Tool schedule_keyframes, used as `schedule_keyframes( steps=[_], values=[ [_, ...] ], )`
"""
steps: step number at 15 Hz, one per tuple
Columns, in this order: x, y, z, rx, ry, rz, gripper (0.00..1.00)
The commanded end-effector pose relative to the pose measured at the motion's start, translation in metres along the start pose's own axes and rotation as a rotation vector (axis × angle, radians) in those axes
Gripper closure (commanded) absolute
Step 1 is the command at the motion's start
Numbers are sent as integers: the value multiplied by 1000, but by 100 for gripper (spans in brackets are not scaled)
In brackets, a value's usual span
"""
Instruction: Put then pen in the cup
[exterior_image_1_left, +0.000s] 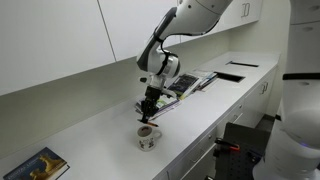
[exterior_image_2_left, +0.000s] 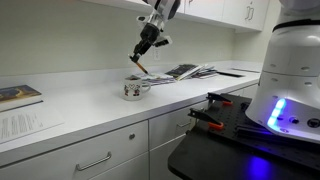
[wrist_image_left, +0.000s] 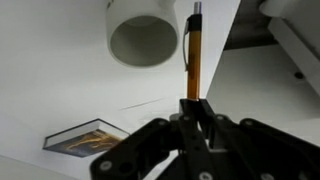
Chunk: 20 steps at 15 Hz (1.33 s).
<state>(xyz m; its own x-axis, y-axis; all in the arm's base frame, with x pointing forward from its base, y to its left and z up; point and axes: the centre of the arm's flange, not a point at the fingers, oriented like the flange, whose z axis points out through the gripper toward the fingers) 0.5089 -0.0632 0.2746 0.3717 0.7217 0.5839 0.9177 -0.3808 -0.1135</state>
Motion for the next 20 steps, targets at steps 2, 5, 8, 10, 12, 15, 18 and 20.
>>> schedule_keyframes(
  steps=[2, 5, 8, 10, 12, 15, 18, 20],
  values=[
    [11, 17, 17, 11, 70, -67, 97],
    [13, 30, 27, 13, 102, -97, 97],
    [5, 44, 37, 27, 131, -112, 97],
    [-5, 52, 41, 28, 136, -118, 97],
    [-16, 59, 42, 53, 133, -93, 60],
    [-22, 59, 35, 61, 82, -70, 40],
    [-17, 49, 31, 69, -2, -59, 18],
    [-11, 43, 31, 102, -86, -53, 3]
  ],
)
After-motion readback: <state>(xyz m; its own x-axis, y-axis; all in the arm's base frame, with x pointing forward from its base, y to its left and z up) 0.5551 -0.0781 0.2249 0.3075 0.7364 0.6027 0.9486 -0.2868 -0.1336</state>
